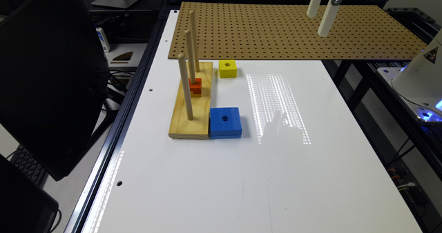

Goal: Pick up yellow block.

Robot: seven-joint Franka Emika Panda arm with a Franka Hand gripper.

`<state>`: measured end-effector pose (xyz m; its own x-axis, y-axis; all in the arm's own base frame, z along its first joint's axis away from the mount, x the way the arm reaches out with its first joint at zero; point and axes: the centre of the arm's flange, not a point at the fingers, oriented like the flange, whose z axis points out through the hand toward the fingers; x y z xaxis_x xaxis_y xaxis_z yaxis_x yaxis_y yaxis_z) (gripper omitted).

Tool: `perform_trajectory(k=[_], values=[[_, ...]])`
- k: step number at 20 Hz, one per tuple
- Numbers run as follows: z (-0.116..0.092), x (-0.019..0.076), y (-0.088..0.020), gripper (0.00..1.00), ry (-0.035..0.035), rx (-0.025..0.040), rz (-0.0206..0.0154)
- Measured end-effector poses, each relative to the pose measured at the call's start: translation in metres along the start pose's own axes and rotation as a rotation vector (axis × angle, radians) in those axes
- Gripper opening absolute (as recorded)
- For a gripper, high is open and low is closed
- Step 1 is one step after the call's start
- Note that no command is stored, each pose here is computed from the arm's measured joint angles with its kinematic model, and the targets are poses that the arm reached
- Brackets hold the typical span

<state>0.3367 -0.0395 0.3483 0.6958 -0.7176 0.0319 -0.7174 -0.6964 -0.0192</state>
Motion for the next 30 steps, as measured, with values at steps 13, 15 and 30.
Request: perform_trajectory(k=[13,15,30], values=[[0.004,0.0319,-0.027,1.0,0.002,0.001,-0.0028],[0.005,0.0376,-0.032,1.0,-0.0024,-0.0025,-0.0028],[0.005,0.0597,-0.046,1.0,-0.0022,-0.0023,0.0016]])
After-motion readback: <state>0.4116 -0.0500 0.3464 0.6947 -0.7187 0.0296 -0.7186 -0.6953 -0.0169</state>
